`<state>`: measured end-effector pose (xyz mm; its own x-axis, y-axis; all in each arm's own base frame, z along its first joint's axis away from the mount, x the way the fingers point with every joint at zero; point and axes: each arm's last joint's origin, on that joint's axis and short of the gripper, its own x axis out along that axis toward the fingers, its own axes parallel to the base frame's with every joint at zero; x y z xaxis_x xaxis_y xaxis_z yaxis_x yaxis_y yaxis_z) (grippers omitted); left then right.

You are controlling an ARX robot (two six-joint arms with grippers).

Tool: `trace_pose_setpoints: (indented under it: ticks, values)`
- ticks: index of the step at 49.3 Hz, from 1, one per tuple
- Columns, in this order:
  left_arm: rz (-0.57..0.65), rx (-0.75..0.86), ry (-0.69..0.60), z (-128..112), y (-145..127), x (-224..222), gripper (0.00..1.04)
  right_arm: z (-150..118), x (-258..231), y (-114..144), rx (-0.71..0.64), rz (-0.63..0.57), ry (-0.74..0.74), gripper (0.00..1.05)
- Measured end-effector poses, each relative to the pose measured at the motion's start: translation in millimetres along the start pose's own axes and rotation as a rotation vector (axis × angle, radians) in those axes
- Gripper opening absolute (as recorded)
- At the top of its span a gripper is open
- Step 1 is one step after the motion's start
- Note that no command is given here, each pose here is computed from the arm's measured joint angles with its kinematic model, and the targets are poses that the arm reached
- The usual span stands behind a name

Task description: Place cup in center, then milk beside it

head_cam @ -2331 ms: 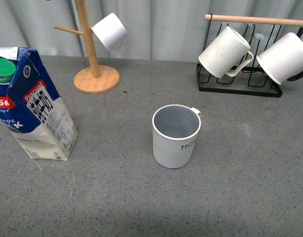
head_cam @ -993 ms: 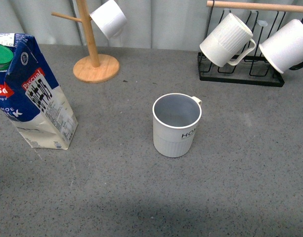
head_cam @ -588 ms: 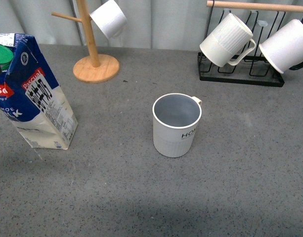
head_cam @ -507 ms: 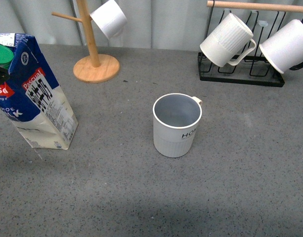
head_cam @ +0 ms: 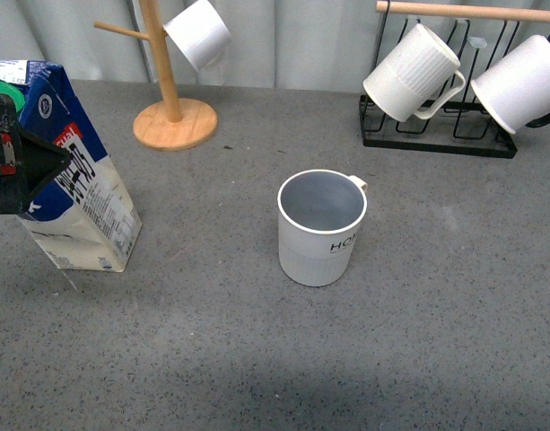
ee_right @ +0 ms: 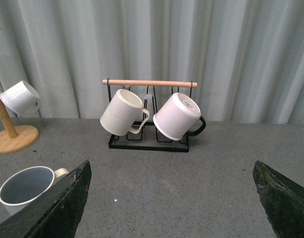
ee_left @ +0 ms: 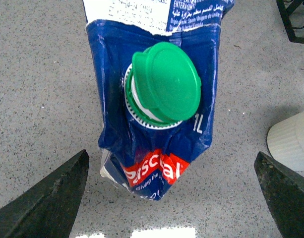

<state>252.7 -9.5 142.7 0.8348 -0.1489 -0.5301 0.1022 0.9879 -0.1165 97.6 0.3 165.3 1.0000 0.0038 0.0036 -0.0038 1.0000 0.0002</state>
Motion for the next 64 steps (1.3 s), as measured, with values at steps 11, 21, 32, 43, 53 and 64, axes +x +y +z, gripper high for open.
trace_pose_setpoints:
  ticks: [11,21,32,43,53,64]
  values:
    - [0.016,-0.001,0.004,1,3,6,0.98,0,0,0,0.000,0.000,0.000,0.95]
    - [0.012,0.006,0.003,2,3,7,0.72,0,0,0,0.000,0.000,0.000,0.95]
    - [-0.015,0.026,-0.011,5,-4,4,0.35,0,0,0,0.000,0.000,0.000,0.95]
    - [-0.041,0.038,-0.054,12,-19,-3,0.05,0,0,0,0.000,0.000,0.000,0.95]
    - [-0.087,0.027,-0.089,20,-46,-2,0.05,0,0,0,0.000,0.000,0.000,0.95]
    - [-0.140,0.036,-0.066,10,-76,8,0.05,0,0,0,0.000,0.000,0.000,0.95]
